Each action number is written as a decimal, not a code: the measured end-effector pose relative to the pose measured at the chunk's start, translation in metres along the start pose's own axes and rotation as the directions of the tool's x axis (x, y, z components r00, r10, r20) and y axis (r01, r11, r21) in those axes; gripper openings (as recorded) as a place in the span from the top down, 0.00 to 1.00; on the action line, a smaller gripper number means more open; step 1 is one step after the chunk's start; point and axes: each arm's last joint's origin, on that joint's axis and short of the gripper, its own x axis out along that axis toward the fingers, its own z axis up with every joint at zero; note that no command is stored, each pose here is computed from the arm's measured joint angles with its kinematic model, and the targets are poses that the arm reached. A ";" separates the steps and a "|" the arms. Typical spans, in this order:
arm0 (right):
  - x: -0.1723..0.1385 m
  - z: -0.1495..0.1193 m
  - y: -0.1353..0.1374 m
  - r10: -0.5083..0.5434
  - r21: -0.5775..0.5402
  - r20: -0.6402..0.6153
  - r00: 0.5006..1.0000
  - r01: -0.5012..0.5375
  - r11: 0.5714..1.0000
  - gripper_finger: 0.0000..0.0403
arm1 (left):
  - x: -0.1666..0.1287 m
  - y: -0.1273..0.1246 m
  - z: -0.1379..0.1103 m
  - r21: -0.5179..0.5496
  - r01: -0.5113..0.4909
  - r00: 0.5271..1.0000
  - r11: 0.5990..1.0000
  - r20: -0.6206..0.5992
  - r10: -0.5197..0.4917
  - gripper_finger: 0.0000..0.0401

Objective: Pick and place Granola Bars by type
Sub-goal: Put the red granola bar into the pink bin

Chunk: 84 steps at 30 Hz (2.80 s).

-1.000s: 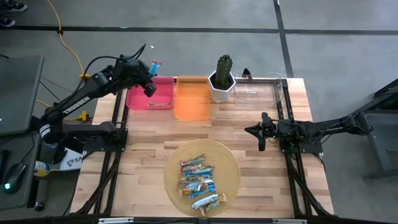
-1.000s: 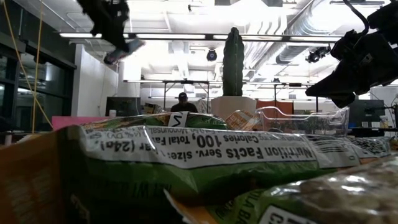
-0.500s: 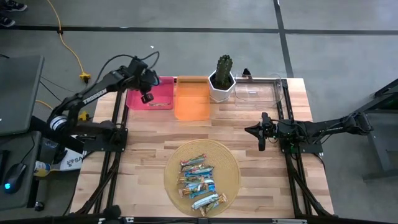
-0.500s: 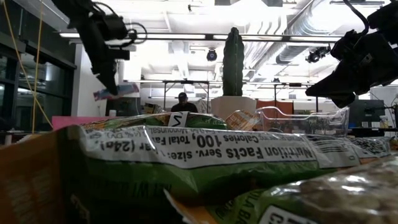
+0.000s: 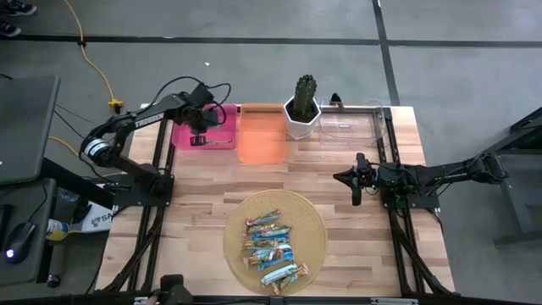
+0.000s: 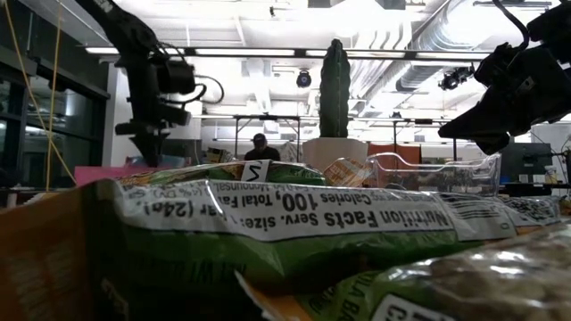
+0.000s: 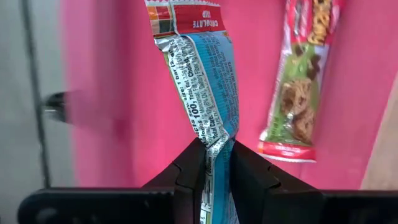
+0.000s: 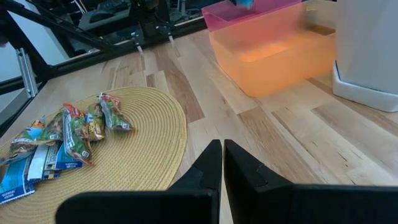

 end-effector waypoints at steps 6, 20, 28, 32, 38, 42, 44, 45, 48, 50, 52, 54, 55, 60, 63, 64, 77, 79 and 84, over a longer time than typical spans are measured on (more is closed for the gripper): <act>0.000 0.000 0.000 0.000 0.001 0.000 1.000 0.000 1.000 1.00 | 0.009 -0.011 0.011 0.070 0.068 0.998 0.995 0.001 -0.069 0.85; 0.000 0.000 0.000 0.000 0.000 0.000 1.000 0.000 1.000 1.00 | 0.026 -0.018 0.031 0.128 0.032 0.999 0.991 -0.005 -0.032 0.85; 0.000 0.000 0.000 0.000 0.001 0.000 1.000 0.000 1.000 1.00 | 0.026 -0.017 0.032 0.123 0.024 1.000 0.992 -0.006 -0.024 0.84; 0.000 0.000 0.000 0.000 0.001 0.000 1.000 0.000 1.000 1.00 | 0.026 -0.017 0.032 0.123 0.023 1.000 0.992 -0.005 -0.023 0.78; 0.000 0.000 0.000 0.000 0.000 0.000 1.000 0.000 1.000 1.00 | 0.026 -0.017 0.032 0.122 0.017 1.000 0.992 -0.009 -0.016 0.68; 0.000 0.000 0.000 0.000 0.001 0.000 1.000 0.000 1.000 1.00 | 0.024 -0.017 0.031 0.088 0.011 1.000 0.996 -0.007 -0.010 0.67; 0.000 0.000 0.000 0.000 0.000 0.000 1.000 0.000 1.000 1.00 | 0.020 -0.015 0.033 0.057 0.002 1.000 0.998 0.002 -0.002 0.67; 0.000 0.000 0.000 0.000 0.000 0.000 1.000 0.000 1.000 1.00 | 0.016 -0.013 0.034 0.036 -0.008 1.000 0.999 0.012 0.007 0.67; 0.000 0.000 0.000 0.000 0.001 0.000 1.000 0.000 1.000 1.00 | 0.002 -0.007 0.037 -0.027 -0.028 0.998 0.999 0.060 0.030 0.67; 0.000 0.000 0.000 0.000 0.000 0.000 1.000 0.000 1.000 1.00 | -0.010 -0.005 0.039 -0.073 -0.012 0.994 0.997 0.110 0.020 0.67; 0.000 0.000 0.000 0.000 0.001 -0.001 1.000 0.000 1.000 1.00 | -0.023 -0.003 0.041 -0.114 0.039 0.982 0.993 0.188 -0.017 0.67; 0.000 0.000 0.000 0.000 0.000 0.000 1.000 0.000 1.000 1.00 | -0.037 -0.003 0.042 -0.140 0.122 0.959 0.983 0.272 -0.080 0.67; 0.000 0.000 0.000 0.000 0.000 0.000 1.000 0.000 1.000 1.00 | -0.044 -0.004 0.042 -0.145 0.169 0.944 0.975 0.308 -0.118 0.67; 0.000 0.000 0.000 0.000 0.000 0.000 1.000 0.000 1.000 1.00 | -0.075 -0.011 0.041 -0.105 0.425 0.809 0.899 0.489 -0.325 0.67; 0.000 0.000 0.000 0.000 0.001 0.000 1.000 0.000 1.000 1.00 | -0.089 -0.013 0.039 -0.107 0.503 0.754 0.858 0.540 -0.375 0.67; 0.000 0.000 0.000 0.000 0.000 0.000 1.000 0.000 1.000 1.00 | -0.095 -0.014 0.038 -0.110 0.520 0.740 0.847 0.554 -0.382 0.67; 0.000 0.000 0.000 0.000 0.001 0.000 1.000 0.000 1.000 1.00 | -0.149 -0.076 0.062 -0.012 0.674 0.586 0.738 0.616 -0.526 0.67; 0.000 0.000 0.000 0.000 0.000 0.000 1.000 0.000 1.000 1.00 | -0.156 -0.090 0.068 -0.003 0.690 0.571 0.724 0.618 -0.541 0.67; 0.000 0.000 0.000 0.000 0.000 -0.001 1.000 0.000 1.000 1.00 | -0.174 -0.128 0.083 -0.005 0.685 0.564 0.728 0.636 -0.526 0.67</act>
